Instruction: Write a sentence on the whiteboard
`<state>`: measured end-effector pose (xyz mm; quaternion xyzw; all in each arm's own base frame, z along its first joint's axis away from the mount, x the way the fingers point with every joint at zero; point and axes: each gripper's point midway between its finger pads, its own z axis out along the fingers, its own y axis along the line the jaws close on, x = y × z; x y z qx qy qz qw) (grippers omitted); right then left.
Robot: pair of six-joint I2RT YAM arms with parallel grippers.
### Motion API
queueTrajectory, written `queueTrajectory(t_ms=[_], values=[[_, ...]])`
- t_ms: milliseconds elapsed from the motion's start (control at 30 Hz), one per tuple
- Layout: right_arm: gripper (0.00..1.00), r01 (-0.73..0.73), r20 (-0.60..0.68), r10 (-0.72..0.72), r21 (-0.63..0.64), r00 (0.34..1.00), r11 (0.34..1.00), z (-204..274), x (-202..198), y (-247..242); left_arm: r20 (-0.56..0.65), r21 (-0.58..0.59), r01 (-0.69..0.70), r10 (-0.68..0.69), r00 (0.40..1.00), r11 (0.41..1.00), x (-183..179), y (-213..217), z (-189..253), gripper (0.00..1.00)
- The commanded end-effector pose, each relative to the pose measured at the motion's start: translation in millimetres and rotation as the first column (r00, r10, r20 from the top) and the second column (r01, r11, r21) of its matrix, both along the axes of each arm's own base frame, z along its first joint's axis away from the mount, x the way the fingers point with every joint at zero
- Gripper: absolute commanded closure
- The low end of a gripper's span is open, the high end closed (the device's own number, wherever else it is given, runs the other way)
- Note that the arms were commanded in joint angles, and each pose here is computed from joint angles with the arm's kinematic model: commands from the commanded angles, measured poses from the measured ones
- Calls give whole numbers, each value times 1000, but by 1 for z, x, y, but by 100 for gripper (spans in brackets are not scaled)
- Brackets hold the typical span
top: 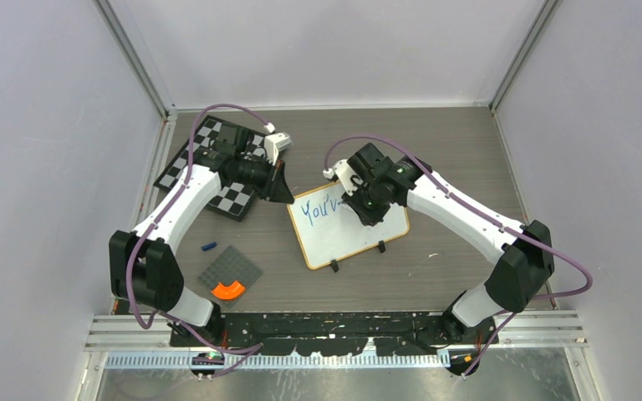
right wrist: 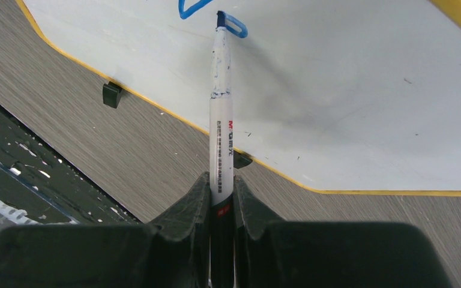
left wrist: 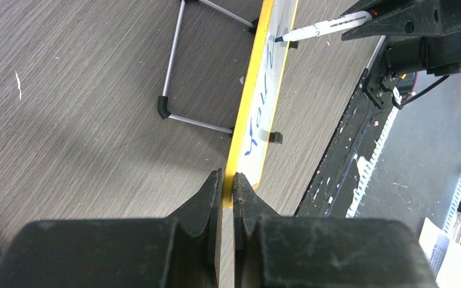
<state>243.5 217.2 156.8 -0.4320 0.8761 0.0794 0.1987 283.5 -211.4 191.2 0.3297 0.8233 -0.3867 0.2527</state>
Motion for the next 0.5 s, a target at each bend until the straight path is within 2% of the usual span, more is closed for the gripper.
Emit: queueTrajectory(t_ms=[0, 467], values=[[100, 6, 18, -6, 26, 1000, 1000, -1, 2, 6, 5, 3, 11, -11, 1000, 1000, -3, -1, -3, 100], [100, 30, 46, -30, 7, 998, 1000, 5, 0, -9, 4, 1, 8, -8, 1000, 1000, -4, -1, -2, 100]])
